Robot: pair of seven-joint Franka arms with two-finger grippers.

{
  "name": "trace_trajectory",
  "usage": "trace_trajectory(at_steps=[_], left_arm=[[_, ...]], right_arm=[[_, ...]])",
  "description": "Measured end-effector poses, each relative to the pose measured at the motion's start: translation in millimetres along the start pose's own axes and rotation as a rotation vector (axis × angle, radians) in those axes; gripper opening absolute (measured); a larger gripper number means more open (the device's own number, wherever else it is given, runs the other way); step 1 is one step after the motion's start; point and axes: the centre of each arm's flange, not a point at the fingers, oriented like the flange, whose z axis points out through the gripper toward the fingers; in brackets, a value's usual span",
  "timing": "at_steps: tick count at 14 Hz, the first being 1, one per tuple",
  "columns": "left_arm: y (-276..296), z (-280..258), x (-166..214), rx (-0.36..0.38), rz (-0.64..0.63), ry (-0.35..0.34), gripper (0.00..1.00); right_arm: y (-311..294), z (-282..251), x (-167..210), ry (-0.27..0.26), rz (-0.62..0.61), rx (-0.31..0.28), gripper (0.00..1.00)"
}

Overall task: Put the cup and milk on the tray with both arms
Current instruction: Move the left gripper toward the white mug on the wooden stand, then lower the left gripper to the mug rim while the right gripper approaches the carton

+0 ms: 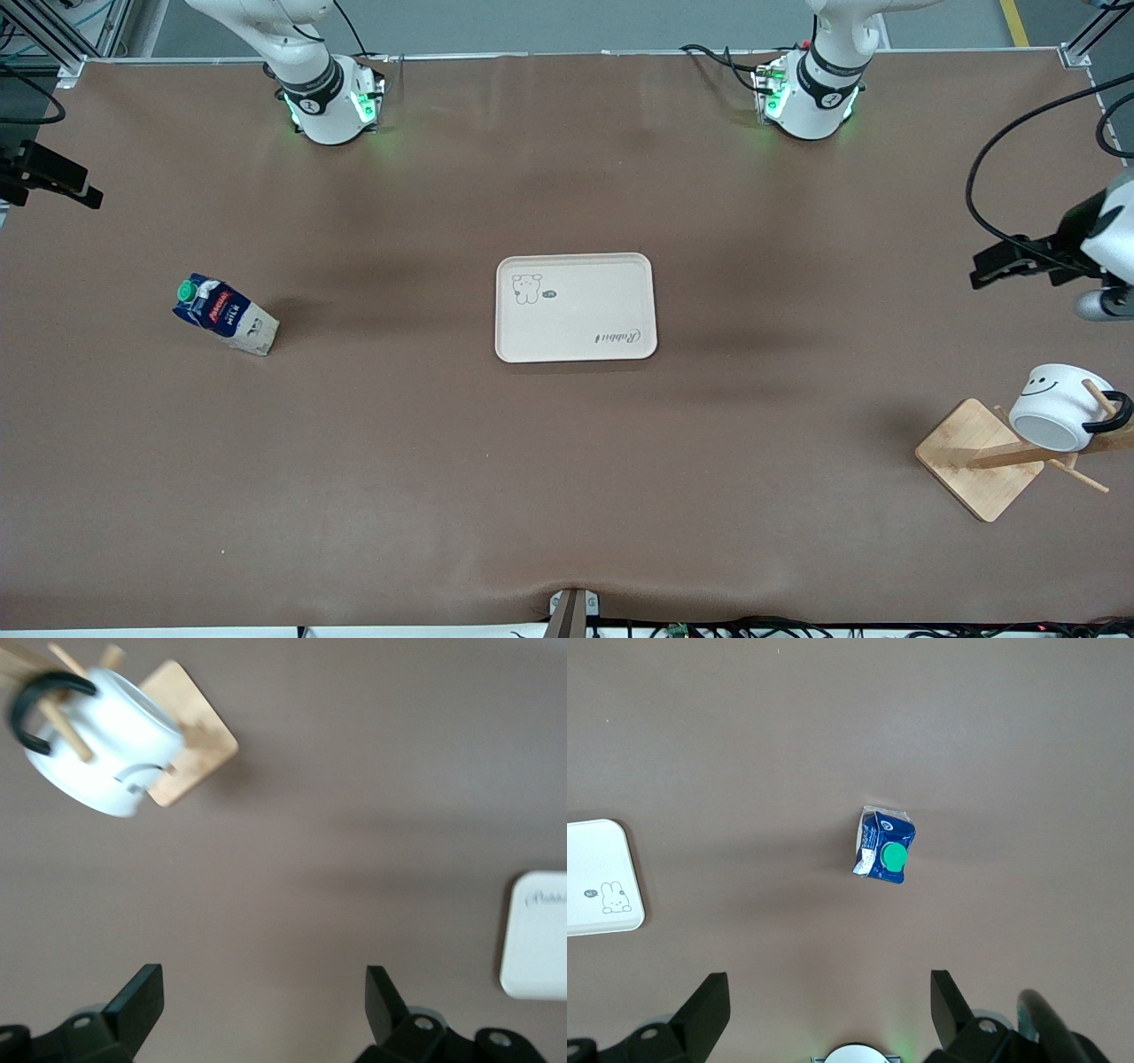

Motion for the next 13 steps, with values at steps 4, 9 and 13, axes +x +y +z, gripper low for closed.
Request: trace_trajectory(at_steps=[4,9,13], left_arm=[[-59.5,-15.5,10.5,-0.053,-0.099,0.139,1.0],[-96.6,34.4,18.4,-0.111,-0.059,0.209,1.0],[-106.7,77.9,15.2,-0.124,0.002,0.274,1.0]], right_arm=[[0.5,0.1,0.1,0.0,0.001,0.0,1.0],[1.2,0.8,0.6,-0.002,0.002,0.0,1.0],[1.6,1.1,0.8,-0.002,0.003,0.0,1.0]])
